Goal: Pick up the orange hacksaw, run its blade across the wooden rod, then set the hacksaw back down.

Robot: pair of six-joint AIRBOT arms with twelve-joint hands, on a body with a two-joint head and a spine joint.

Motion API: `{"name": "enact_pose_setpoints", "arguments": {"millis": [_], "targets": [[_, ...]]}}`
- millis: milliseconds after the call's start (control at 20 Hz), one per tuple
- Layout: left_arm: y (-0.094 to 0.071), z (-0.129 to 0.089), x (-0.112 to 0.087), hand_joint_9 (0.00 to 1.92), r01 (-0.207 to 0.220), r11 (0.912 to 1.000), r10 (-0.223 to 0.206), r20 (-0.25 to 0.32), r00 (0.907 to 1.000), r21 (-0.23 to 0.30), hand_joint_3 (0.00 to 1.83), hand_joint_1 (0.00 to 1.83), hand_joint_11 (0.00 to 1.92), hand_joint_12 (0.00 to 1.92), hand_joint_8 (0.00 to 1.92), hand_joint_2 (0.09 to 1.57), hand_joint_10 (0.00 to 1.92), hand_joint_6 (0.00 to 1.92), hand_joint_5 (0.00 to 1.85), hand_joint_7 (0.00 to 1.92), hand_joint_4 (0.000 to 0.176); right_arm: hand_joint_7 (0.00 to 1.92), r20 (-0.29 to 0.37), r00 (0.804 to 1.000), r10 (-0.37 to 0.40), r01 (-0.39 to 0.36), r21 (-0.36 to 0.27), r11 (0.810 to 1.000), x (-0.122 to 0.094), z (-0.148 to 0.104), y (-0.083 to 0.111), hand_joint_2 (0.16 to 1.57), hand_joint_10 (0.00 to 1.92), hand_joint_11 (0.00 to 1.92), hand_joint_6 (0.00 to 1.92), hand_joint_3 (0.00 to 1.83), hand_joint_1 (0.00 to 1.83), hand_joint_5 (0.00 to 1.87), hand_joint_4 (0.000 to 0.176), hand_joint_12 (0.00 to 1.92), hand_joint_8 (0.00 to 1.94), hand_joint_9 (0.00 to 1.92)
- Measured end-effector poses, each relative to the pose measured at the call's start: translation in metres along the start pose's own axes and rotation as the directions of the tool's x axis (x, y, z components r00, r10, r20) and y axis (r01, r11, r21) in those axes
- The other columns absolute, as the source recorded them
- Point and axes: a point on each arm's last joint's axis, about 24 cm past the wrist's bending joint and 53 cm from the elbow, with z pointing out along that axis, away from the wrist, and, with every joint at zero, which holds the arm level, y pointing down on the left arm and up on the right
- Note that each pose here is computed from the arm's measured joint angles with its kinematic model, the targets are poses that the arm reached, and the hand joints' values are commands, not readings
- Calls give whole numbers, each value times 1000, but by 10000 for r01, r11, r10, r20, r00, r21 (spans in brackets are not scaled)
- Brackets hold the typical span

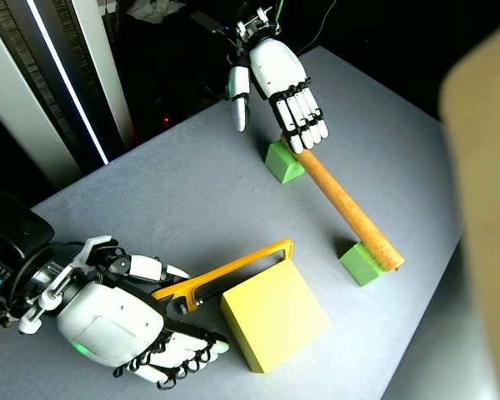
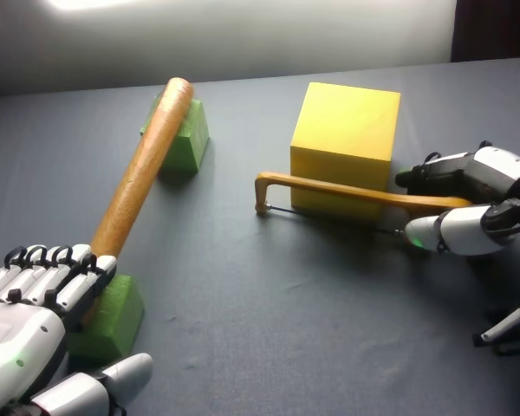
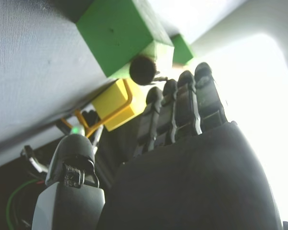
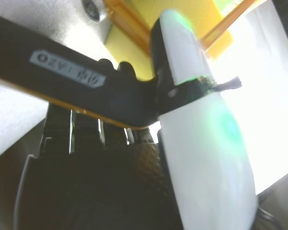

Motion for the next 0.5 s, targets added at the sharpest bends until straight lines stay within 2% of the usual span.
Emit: {"name": "enact_pose_setpoints", "arguments": {"millis": [200,300,400,500], "targets": [[1,0,1,0,-33,10000,33,-19,10000,-10,0,0,0,0,4,1284,0,6,66,27,0,605,-24,10000,-4,4,-1,10000,1,0,0,1122,25,191,5,3,1196,547,0,1099,11,618],[1,-1,1,4,-30,10000,30,-26,10000,-2,0,0,0,0,5,1288,1,7,72,31,0,666,-15,10000,2,-2,-2,10000,1,0,0,1096,34,286,10,0,1201,587,0,1067,14,696],[2,0,1,1,-60,10000,60,-30,10000,-1,0,0,0,0,2,1286,0,5,70,27,0,866,3,10000,-5,5,-17,10000,1,0,0,1099,39,527,19,0,1207,745,0,957,22,876],[2,0,1,0,-62,10000,63,-38,10000,5,0,0,0,0,0,1282,0,1,58,14,0,1001,83,10000,-56,57,-109,9999,-1,0,3,1097,32,679,14,0,1206,862,0,864,14,1005]]}}
